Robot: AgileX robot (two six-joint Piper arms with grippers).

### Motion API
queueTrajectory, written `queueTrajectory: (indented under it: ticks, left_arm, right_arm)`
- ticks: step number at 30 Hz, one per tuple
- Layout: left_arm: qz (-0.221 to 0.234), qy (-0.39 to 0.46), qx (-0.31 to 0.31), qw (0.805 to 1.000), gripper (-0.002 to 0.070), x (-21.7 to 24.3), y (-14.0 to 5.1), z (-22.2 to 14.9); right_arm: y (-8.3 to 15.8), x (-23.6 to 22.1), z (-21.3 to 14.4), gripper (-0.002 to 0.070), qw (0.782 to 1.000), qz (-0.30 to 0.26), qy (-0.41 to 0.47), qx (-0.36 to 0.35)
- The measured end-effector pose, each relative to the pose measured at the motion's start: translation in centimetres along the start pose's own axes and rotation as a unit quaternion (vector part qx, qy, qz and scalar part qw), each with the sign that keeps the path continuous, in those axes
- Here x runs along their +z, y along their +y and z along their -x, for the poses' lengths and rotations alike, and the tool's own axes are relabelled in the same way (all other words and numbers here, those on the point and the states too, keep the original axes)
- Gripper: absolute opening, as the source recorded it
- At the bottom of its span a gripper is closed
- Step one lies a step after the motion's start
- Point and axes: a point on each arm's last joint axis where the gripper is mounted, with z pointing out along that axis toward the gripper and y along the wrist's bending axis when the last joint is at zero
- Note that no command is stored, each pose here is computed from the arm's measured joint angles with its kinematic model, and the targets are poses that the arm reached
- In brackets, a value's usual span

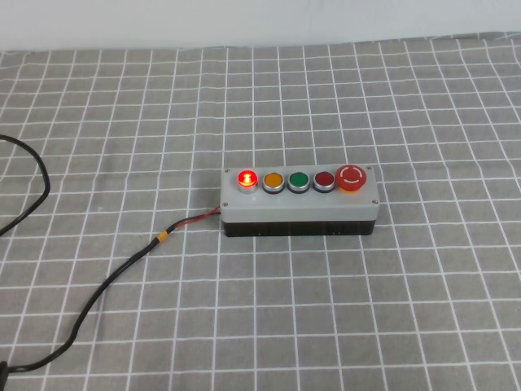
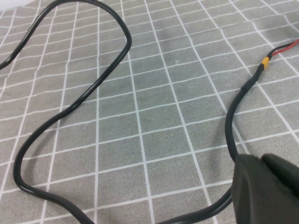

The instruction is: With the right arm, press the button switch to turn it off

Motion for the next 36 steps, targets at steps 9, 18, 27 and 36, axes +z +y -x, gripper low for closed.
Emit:
queueTrajectory:
  ticks: [9, 18, 27, 36]
  left_arm:
    - [0.000, 0.000, 0.000, 1.000, -0.0003, 0.0, 0.0, 0.0]
    - [0.000, 0.000, -0.001, 1.000, -0.0003, 0.0, 0.0, 0.0]
    - [0.000, 0.000, -0.001, 1.000, -0.0003, 0.0, 0.0, 0.0]
    - [0.000, 0.000, -0.001, 1.000, -0.0003, 0.0, 0.0, 0.0]
  right_arm:
    - [-0.9, 7.1, -2.3, -0.0016, 0.940, -0.105, 0.324, 0.022]
    - [-1.0, 11.1, -7.4, -0.0016, 0.894, -0.090, 0.430, 0.086]
    - [0.6, 14.2, -12.6, -0.0016, 0.850, 0.085, 0.512, 0.084]
    - [3.9, 19.0, -17.2, -0.0016, 0.795, 0.179, 0.573, 0.089]
